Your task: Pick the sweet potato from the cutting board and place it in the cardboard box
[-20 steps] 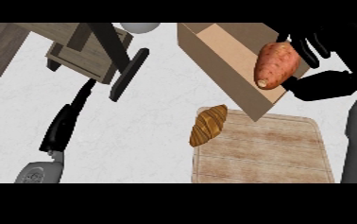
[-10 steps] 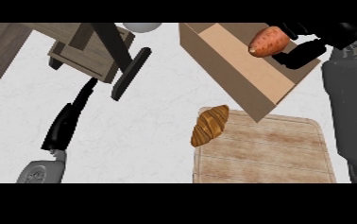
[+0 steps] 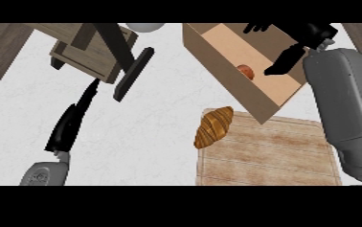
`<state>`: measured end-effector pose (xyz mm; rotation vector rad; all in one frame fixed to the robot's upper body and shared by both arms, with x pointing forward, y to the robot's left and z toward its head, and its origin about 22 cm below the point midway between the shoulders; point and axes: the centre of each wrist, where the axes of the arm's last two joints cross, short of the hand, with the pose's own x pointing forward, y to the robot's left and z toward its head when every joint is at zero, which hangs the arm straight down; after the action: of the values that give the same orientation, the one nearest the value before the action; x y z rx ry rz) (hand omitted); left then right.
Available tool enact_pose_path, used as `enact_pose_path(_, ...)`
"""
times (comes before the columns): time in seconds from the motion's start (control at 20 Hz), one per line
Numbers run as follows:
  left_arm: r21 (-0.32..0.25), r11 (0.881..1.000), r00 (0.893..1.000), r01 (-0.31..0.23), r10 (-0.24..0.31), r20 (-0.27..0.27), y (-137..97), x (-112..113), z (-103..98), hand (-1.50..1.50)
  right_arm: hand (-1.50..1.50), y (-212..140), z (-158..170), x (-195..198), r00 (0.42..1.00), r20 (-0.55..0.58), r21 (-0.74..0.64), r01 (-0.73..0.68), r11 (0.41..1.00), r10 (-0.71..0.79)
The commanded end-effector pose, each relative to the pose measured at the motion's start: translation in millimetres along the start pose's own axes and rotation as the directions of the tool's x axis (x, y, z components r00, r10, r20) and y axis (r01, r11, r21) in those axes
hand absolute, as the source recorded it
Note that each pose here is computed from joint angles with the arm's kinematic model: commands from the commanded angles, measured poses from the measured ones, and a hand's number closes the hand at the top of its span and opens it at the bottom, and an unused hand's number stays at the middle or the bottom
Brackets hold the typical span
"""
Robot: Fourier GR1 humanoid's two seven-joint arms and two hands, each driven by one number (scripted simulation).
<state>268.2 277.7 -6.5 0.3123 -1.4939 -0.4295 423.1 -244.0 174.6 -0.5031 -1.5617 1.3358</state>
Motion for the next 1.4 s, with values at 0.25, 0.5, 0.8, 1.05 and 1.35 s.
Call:
enact_pose_path(0.25, 0.002, 1.0, 1.0, -0.001, 0.001, -0.011, 2, 15, -12, 0.0, -1.5, 3, -10, -20, 0.864, 0.233, -0.122, 0.482, 0.868, -0.447)
enact_pose_path(0.5, -0.011, 1.0, 1.0, -0.01, 0.01, -0.003, 13, -7, 2, 0.0, -1.5, 6, -33, -14, 0.754, 0.145, -0.152, 0.657, 0.739, -0.641)
enact_pose_path(0.8, -0.025, 1.0, 1.0, 0.003, -0.002, 0.004, -4, 11, -10, 0.0, -1.5, 8, -1, -73, 0.653, 0.224, -0.309, 0.752, 0.583, -0.723)
enact_pose_path(1.05, -0.022, 1.0, 1.0, 0.001, 0.0, 0.011, -7, 6, -12, 0.0, -1.5, 0, 29, -107, 0.618, 0.277, -0.379, 0.774, 0.507, -0.736)
enact_pose_path(1.35, -0.042, 0.999, 0.999, 0.017, -0.015, 0.045, -2, 12, -14, 0.0, -1.5, -16, 72, -140, 0.628, 0.315, -0.486, 0.75, 0.448, -0.711)
